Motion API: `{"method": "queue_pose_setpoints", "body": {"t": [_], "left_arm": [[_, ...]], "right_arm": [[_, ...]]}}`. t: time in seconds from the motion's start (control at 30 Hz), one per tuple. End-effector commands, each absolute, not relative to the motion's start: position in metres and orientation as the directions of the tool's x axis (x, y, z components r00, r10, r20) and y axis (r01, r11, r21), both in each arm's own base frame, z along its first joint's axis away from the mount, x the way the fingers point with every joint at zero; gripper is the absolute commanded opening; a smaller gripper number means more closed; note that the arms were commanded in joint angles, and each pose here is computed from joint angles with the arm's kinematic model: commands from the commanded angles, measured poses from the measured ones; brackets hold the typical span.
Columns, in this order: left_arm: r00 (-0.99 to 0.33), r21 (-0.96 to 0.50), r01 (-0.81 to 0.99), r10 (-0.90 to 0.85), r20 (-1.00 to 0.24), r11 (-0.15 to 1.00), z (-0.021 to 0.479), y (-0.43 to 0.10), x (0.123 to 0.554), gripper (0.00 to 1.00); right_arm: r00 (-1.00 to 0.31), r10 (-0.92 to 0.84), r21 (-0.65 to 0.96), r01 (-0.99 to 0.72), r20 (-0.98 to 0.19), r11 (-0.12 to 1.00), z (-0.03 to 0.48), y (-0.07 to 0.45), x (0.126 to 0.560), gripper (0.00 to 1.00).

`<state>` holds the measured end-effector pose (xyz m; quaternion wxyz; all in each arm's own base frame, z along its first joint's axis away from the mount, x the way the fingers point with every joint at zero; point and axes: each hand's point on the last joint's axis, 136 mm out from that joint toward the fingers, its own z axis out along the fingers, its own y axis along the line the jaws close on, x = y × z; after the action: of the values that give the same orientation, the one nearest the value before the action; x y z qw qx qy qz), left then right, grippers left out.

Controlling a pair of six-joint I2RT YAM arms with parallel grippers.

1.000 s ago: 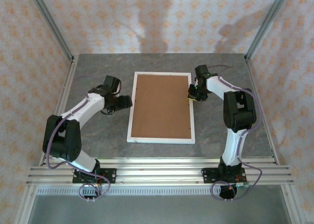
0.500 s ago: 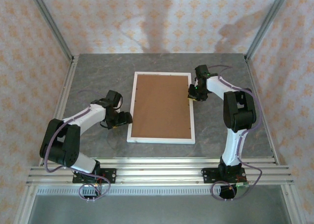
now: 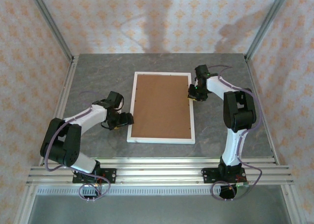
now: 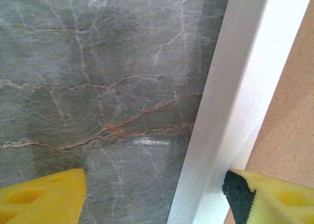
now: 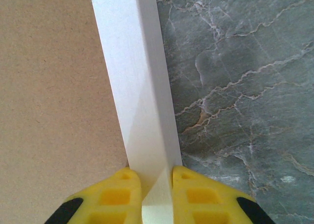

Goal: Put the photo into the frame

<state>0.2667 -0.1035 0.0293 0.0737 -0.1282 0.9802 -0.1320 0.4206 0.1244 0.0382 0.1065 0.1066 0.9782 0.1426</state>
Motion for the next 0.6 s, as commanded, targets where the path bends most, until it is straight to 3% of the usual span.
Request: {"method": "queue_pose_setpoints", "body": {"t": [0.0, 0.57], "left_arm": [[-0.965, -0.279, -0.215, -0.247, -0.086, 0.936, 0.025, -0.115, 0.262, 0.78], [-0.975, -0.234, -0.217, -0.221, 0.010, 0.948, -0.017, -0.126, 0.247, 0.76]], "right_arm": [[-0.959, 0.267, 0.234, 0.240, -0.094, 0.942, -0.002, 0.119, 0.407, 0.15], [-0.958, 0.280, 0.232, 0.259, -0.061, 0.937, -0.023, 0.130, 0.400, 0.15]]}}
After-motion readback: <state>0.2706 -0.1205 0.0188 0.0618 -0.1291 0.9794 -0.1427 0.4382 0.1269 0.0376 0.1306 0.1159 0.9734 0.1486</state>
